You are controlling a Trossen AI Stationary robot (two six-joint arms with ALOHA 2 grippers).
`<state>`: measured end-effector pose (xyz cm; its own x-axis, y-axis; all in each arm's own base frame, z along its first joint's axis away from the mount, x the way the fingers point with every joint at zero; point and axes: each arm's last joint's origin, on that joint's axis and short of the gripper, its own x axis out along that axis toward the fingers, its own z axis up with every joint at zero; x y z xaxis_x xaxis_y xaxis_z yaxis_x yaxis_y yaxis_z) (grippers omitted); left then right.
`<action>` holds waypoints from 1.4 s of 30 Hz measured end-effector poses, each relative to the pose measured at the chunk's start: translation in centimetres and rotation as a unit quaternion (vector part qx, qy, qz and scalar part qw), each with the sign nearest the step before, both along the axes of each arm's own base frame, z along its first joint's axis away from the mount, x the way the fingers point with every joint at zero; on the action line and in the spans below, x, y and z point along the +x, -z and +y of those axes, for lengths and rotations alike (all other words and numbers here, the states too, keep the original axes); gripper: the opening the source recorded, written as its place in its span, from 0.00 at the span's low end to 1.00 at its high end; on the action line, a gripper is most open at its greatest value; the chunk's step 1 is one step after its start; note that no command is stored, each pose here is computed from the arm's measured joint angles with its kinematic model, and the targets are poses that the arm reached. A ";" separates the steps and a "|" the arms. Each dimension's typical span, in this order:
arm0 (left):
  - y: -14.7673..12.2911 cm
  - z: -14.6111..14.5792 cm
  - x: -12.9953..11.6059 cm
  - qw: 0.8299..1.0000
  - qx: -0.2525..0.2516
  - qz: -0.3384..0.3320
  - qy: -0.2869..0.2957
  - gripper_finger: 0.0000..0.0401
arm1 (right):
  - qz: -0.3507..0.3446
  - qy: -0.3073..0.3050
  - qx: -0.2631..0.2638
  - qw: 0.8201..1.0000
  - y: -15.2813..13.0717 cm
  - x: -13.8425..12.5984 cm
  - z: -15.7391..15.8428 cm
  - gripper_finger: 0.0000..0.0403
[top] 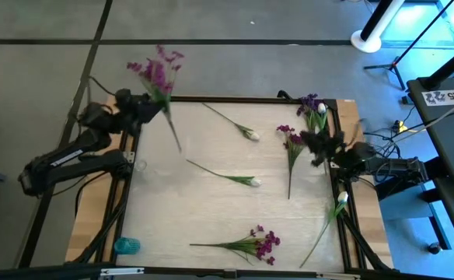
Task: Sort flowers into vase by color
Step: Put the top left light purple flowers into the blue vase
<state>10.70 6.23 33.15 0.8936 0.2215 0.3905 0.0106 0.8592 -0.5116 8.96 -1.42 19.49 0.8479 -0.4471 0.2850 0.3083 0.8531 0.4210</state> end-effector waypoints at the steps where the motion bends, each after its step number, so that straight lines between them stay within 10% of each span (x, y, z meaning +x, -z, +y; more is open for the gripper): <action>1: -0.2 -0.6 -0.4 1.000 0.005 -0.009 0.022 0.01 | -0.047 0.002 0.037 0.998 -0.5 -0.2 -0.1 0.10; 6: -0.9 -2.8 -1.4 0.992 0.018 -0.038 0.123 0.01 | -0.228 0.008 0.138 0.964 -2.6 -1.6 -0.3 0.10; 11: -0.9 -4.4 -0.5 0.978 0.032 -0.036 0.201 0.01 | -0.253 0.018 0.167 0.953 -4.2 -1.7 -0.4 0.10; 29: -3.5 -10.1 2.7 0.942 0.070 -0.060 0.322 0.01 | -0.001 -0.052 0.097 0.994 -12.4 13.0 4.2 0.10; 42: -6.3 -10.7 1.6 0.920 0.074 -0.100 0.372 0.01 | 0.047 -0.081 0.089 0.992 -13.2 16.8 12.9 0.10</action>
